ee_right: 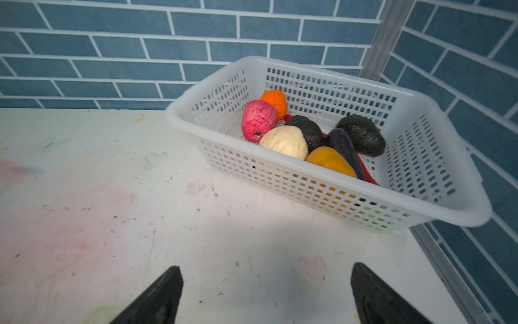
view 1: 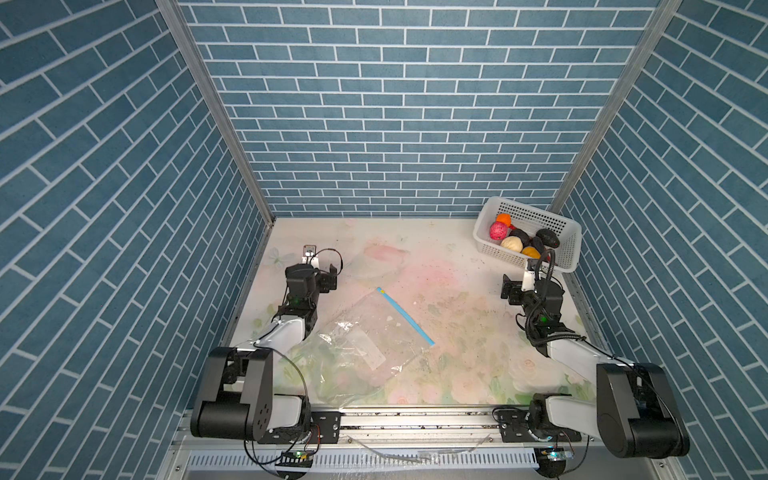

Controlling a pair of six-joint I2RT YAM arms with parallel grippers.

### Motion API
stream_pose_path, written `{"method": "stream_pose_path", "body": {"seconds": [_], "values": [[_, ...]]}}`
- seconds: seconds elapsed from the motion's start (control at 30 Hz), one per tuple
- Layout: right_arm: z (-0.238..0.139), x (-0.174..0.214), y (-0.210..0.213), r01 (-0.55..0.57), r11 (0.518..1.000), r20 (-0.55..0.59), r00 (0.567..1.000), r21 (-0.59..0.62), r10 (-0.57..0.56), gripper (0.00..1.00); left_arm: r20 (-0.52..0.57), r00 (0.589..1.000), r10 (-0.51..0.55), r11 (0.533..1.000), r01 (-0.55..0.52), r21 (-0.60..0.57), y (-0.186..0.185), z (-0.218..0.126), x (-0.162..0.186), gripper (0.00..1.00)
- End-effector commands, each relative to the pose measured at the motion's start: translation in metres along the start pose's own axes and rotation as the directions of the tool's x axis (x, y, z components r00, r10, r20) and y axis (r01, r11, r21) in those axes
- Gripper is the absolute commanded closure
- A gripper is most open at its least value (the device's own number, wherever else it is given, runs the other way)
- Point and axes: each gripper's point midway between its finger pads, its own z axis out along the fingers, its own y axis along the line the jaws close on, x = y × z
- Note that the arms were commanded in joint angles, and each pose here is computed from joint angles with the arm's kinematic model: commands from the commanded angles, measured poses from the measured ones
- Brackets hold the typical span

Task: Place the food in the zip-top bag and seal the zipper
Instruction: 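Reach left gripper to bag mouth while right gripper reaches blue zipper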

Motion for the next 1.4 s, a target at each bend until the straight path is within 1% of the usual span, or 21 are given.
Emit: {"method": "stream_pose_path", "body": {"seconds": [0.0, 0.03, 0.07, 0.1, 0.17, 0.2, 0.27, 0.33, 0.43, 0.47, 0.53, 0.63, 0.7, 0.77, 0.83, 0.9, 1.0, 1.1, 1.2, 1.27, 1.37], "values": [[-0.004, 0.006, 0.027, 0.142, 0.99, -0.144, 0.979, -0.024, -0.144, 0.06, -0.172, 0.983, -0.058, 0.998, 0.054, -0.025, -0.005, -0.011, 0.024, 0.01], [-0.005, 0.006, 0.035, 0.149, 0.988, -0.166, 0.974, -0.033, -0.153, 0.06, -0.203, 0.977, -0.063, 0.998, 0.06, -0.023, -0.009, -0.014, 0.029, 0.01], [-0.006, 0.007, 0.044, 0.145, 0.989, -0.197, 0.969, -0.04, -0.15, 0.06, -0.204, 0.976, -0.071, 0.997, 0.068, -0.025, -0.014, -0.018, 0.018, 0.01], [-0.006, 0.009, 0.051, 0.134, 0.99, -0.238, 0.961, -0.049, -0.141, 0.06, -0.237, 0.969, -0.071, 0.997, 0.067, -0.026, -0.02, -0.024, 0.019, 0.01], [-0.006, 0.014, 0.065, 0.116, 0.992, -0.32, 0.939, -0.057, -0.128, 0.06, -0.283, 0.956, -0.083, 0.996, 0.073, -0.044, -0.029, -0.036, 0.02, 0.01], [-0.007, 0.019, 0.074, 0.095, 0.993, -0.368, 0.923, -0.069, -0.114, 0.06, -0.312, 0.945, -0.094, 0.995, 0.081, -0.056, -0.032, -0.045, 0.022, 0.03], [-0.009, 0.029, 0.101, 0.069, 0.984, -0.445, 0.885, -0.163, -0.136, 0.04, -0.377, 0.918, -0.125, 0.992, 0.114, -0.051, -0.041, -0.061, 0.031, 0.05], [-0.016, 0.041, 0.136, 0.058, 0.957, -0.506, 0.839, -0.283, -0.201, 0.05, -0.454, 0.875, -0.167, 0.984, 0.175, -0.026, -0.053, -0.08, 0.049, 0.05], [-0.031, 0.053, 0.18, 0.043, 0.902, -0.55, 0.779, -0.43, -0.3, 0.06, -0.548, 0.798, -0.252, 0.96, 0.279, -0.036, -0.06, -0.105, 0.073, 0.07], [-0.037, 0.055, 0.194, 0.031, 0.879, -0.553, 0.766, -0.476, -0.326, 0.06, -0.575, 0.772, -0.269, 0.953, 0.302, -0.039, -0.062, -0.113, 0.079, 0.07], [-0.048, 0.057, 0.218, 0.005, 0.834, -0.546, 0.754, -0.552, -0.365, 0.06, -0.613, 0.738, -0.283, 0.944, 0.327, -0.042, -0.063, -0.127, 0.086, 0.07], [-0.061, 0.063, 0.243, -0.048, 0.776, -0.547, 0.737, -0.629, -0.398, 0.07, -0.653, 0.702, -0.283, 0.942, 0.33, -0.053, -0.06, -0.144, 0.095, 0.07], [-0.065, 0.069, 0.255, -0.076, 0.749, -0.551, 0.726, -0.658, -0.411, 0.08, -0.664, 0.691, -0.286, 0.94, 0.337, -0.054, -0.058, -0.151, 0.1, 0.06], [-0.067, 0.073, 0.263, -0.104, 0.733, -0.562, 0.715, -0.672, -0.415, 0.09, -0.677, 0.679, -0.284, 0.931, 0.363, -0.027, -0.065, -0.153, 0.11, 0.06], [-0.07, 0.077, 0.271, -0.133, 0.716, -0.575, 0.702, -0.686, -0.42, 0.1, -0.692, 0.663, -0.285, 0.93, 0.366, -0.032, -0.066, -0.155, 0.118, 0.06], [-0.072, 0.08, 0.275, -0.157, 0.7, -0.584, 0.69, -0.697, -0.427, 0.1, -0.713, 0.644, -0.277, 0.934, 0.356, -0.041, -0.066, -0.156, 0.124, 0.06], [-0.072, 0.087, 0.279, -0.184, 0.692, -0.604, 0.671, -0.698, -0.431, 0.1, -0.739, 0.618, -0.269, 0.941, 0.333, -0.064, -0.065, -0.153, 0.13, 0.07], [-0.076, 0.091, 0.288, -0.245, 0.665, -0.629, 0.648, -0.706, -0.43, 0.13, -0.756, 0.604, -0.254, 0.949, 0.307, -0.073, -0.066, -0.146, 0.134, 0.09], [-0.081, 0.092, 0.296, -0.295, 0.64, -0.648, 0.629, -0.71, -0.429, 0.17, -0.761, 0.604, -0.237, 0.95, 0.307, -0.052, -0.072, -0.14, 0.135, 0.12], [-0.081, 0.092, 0.301, -0.32, 0.627, -0.652, 0.634, -0.71, -0.415, 0.18, -0.759, 0.606, -0.24, 0.948, 0.313, -0.051, -0.073, -0.137, 0.137, 0.13], [-0.077, 0.093, 0.305, -0.336, 0.621, -0.654, 0.643, -0.708, -0.398, 0.2, -0.755, 0.608, -0.245, 0.945, 0.323, -0.047, -0.076, -0.133, 0.139, 0.13]]}}
